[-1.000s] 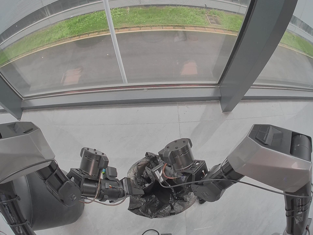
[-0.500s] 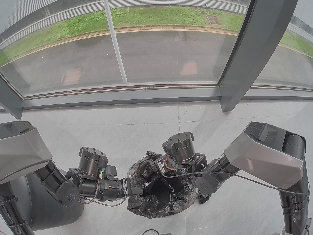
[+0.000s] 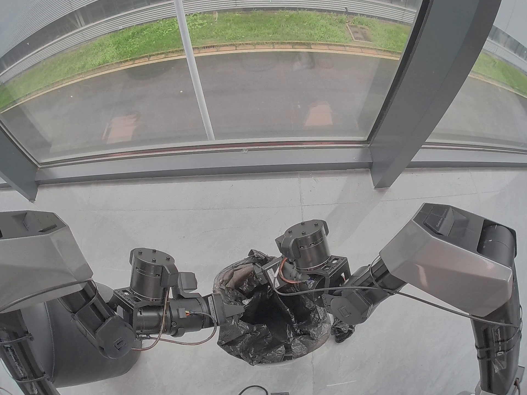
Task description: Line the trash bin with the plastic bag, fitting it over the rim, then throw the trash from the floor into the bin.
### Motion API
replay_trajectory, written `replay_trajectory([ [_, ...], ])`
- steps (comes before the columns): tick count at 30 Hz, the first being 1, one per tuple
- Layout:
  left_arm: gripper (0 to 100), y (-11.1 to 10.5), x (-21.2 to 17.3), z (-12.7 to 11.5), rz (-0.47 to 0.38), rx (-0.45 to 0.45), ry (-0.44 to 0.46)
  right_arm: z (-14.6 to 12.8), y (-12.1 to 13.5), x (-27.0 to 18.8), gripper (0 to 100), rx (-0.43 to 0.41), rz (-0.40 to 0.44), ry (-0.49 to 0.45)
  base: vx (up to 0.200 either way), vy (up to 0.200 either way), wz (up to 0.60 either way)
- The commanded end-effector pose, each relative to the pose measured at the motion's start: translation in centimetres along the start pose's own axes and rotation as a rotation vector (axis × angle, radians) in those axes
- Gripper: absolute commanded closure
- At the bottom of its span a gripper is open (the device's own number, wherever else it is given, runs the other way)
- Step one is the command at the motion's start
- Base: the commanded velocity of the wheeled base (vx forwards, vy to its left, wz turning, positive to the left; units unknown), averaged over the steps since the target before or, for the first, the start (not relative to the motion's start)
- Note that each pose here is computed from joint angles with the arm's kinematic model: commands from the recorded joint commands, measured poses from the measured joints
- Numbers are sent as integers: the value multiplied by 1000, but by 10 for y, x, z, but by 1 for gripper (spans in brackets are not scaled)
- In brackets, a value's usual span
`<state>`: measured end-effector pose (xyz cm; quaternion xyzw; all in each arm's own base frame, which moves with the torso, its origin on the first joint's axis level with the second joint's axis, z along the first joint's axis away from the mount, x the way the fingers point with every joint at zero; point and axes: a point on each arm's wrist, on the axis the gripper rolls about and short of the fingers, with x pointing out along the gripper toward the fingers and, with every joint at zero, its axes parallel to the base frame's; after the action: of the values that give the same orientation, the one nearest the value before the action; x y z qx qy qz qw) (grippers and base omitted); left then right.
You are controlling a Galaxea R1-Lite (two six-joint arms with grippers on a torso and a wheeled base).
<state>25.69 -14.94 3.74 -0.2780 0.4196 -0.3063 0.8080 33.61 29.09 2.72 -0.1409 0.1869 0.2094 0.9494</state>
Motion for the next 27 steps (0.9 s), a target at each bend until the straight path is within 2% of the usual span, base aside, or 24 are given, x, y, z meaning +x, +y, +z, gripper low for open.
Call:
replay_trajectory([
  [1,100,7,3,-7,18,-14,24,2,1,-1,0,0,0,-5,0,0,0],
  [15,100,7,3,-12,21,26,-11,2,1,-2,0,0,0,-5,0,0,0],
  [26,100,9,3,-11,29,17,-12,2,1,-2,0,0,0,-5,0,0,0],
  [27,0,9,3,-11,31,15,-9,2,1,-2,0,0,0,-5,0,0,0],
])
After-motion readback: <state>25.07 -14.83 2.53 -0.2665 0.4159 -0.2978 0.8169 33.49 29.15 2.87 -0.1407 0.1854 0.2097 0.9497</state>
